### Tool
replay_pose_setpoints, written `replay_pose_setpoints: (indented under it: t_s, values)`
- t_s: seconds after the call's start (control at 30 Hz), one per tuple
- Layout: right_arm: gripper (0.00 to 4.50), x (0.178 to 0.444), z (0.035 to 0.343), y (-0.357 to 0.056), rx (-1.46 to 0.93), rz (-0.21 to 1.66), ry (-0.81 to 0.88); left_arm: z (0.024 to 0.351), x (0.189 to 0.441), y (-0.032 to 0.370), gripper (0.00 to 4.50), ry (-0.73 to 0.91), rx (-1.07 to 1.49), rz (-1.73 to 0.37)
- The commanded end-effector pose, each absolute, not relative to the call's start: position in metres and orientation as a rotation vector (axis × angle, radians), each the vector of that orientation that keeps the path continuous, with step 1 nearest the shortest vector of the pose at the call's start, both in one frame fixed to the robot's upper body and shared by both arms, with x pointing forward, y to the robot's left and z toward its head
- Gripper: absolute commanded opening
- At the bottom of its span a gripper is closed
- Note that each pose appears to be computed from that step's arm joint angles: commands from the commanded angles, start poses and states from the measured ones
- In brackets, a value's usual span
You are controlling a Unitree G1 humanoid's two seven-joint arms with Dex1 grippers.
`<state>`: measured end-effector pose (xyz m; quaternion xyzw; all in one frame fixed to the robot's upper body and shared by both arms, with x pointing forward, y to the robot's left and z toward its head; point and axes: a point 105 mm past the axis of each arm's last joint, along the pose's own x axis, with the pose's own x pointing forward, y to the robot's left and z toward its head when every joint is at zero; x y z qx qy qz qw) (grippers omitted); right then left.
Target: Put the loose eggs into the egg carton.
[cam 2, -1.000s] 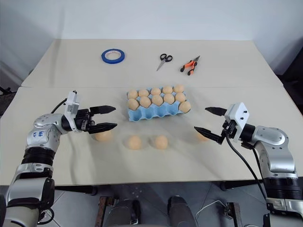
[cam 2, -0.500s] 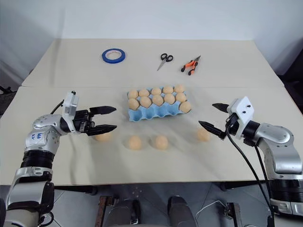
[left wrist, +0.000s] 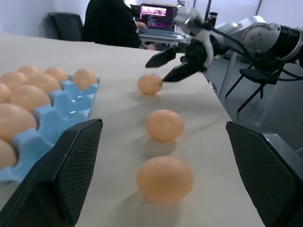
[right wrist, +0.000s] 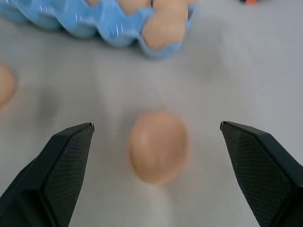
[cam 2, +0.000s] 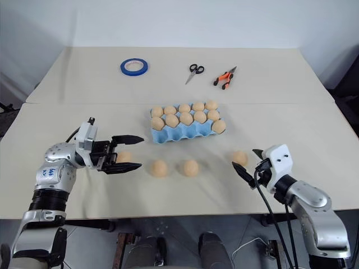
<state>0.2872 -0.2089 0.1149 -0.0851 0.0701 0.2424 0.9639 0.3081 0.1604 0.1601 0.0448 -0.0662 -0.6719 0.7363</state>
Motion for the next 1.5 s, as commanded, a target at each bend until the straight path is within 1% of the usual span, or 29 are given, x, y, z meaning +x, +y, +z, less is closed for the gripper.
replay_pose_setpoints:
  t_s: [0.03, 0.13, 0.3, 0.4, 0.5, 0.57, 0.67, 0.8, 0.93, 1.0, 1.07, 1.23, 1.5]
  values:
    - [4.50, 0.289, 0.111, -0.210, -0.183, 0.464, 0.128, 0.170, 0.301, 0.155, 4.45, -0.207, 0.135, -1.542]
    - [4.50, 0.297, 0.103, -0.216, -0.188, 0.429, 0.139, 0.170, 0.302, 0.154, 4.45, -0.210, 0.135, -1.541]
    - [4.50, 0.307, 0.100, -0.220, -0.197, 0.417, 0.139, 0.171, 0.303, 0.155, 4.45, -0.211, 0.142, -1.534]
    - [3.96, 0.309, 0.102, -0.222, -0.206, 0.414, 0.124, 0.171, 0.304, 0.155, 4.50, -0.213, 0.144, -1.527]
    - [3.02, 0.309, 0.104, -0.222, -0.210, 0.424, 0.115, 0.171, 0.303, 0.156, 4.50, -0.213, 0.145, -1.522]
    - [2.30, 0.309, 0.106, -0.220, -0.209, 0.435, 0.111, 0.171, 0.303, 0.156, 4.50, -0.212, 0.145, -1.517]
    - [2.30, 0.308, 0.112, -0.220, -0.215, 0.441, 0.099, 0.170, 0.303, 0.157, 4.50, -0.211, 0.145, -1.511]
    - [2.30, 0.314, 0.132, -0.217, -0.234, 0.447, 0.056, 0.171, 0.303, 0.157, 4.50, -0.214, 0.143, -1.501]
    - [2.30, 0.333, 0.165, -0.198, -0.249, 0.482, 0.006, 0.171, 0.305, 0.158, 4.50, -0.216, 0.143, -1.492]
    - [2.30, 0.345, 0.170, -0.188, -0.234, 0.501, 0.036, 0.173, 0.307, 0.158, 4.50, -0.221, 0.143, -1.486]
    - [2.30, 0.357, 0.176, -0.177, -0.248, 0.517, 0.026, 0.174, 0.308, 0.158, 4.50, -0.225, 0.143, -1.479]
    - [2.30, 0.377, 0.185, -0.144, -0.262, 0.597, 0.004, 0.177, 0.310, 0.159, 4.50, -0.237, 0.151, -1.456]
    - [2.30, 0.394, 0.177, -0.117, -0.299, 0.667, 0.012, 0.178, 0.310, 0.162, 4.50, -0.244, 0.162, -1.427]
